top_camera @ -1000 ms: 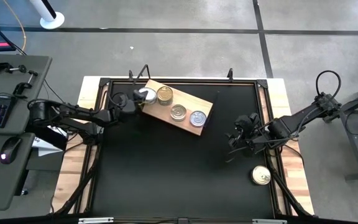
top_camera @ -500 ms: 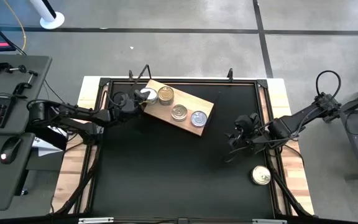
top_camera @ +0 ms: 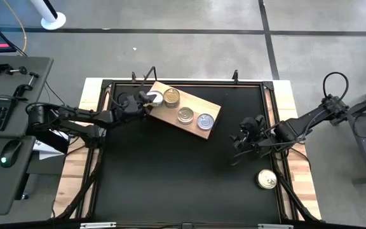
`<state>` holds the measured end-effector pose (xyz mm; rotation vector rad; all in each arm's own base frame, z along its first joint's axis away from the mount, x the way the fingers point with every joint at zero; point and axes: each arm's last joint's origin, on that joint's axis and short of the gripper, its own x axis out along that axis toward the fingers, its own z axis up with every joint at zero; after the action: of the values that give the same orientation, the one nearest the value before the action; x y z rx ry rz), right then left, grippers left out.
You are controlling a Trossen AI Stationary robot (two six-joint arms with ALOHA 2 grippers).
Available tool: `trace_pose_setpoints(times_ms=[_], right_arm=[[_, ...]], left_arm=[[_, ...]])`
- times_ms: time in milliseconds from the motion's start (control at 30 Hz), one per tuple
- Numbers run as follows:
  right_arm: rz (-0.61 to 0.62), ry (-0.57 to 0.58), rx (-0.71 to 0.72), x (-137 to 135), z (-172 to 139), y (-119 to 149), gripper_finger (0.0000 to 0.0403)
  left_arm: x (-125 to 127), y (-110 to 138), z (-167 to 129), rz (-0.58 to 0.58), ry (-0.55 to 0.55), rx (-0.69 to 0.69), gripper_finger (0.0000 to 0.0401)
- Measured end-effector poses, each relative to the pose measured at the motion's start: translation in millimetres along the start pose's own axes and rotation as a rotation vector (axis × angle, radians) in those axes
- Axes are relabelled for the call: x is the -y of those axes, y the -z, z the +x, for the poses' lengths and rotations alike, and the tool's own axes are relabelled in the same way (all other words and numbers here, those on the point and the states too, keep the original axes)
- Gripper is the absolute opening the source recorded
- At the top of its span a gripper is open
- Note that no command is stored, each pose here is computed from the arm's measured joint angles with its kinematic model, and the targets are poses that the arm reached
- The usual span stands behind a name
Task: Stack canned seafood by type on shelf
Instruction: Stack the green tuna can on top of the other green tuna can on the shelf
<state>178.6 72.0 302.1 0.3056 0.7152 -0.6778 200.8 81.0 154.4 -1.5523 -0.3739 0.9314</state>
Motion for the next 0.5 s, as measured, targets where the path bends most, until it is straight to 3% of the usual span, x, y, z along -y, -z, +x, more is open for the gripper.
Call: trace_pose_setpoints(times_ms=[100,167,267,333,500], right_arm=[[0.0,0.0,0.0,0.0,0.0,0.0,0.0319],[0.0,-0.001,0.0,0.0,-0.1,0.0,0.0319],[0.002,-0.001,0.0,0.0,-0.1,-0.1,0.0319],[0.004,-0.004,0.001,-0.4,-0.1,-0.2,0.0319],[0.008,0.0,0.006,-0.1,0.6,-1.1,0.0319]], left_arm=[[3.5,2.7,2.1,0.002,-0.065,-0.031,0.0315],[-1.6,3.7,3.7,0.061,-0.173,-0.038,0.0315],[12.1,5.6,4.0,0.077,-0.209,-0.024,0.0315],[7.6,4.5,3.5,0.1,-0.271,-0.008,0.0315],[18.6,3.8,5.8,0.124,-0.227,0.022,0.0315]])
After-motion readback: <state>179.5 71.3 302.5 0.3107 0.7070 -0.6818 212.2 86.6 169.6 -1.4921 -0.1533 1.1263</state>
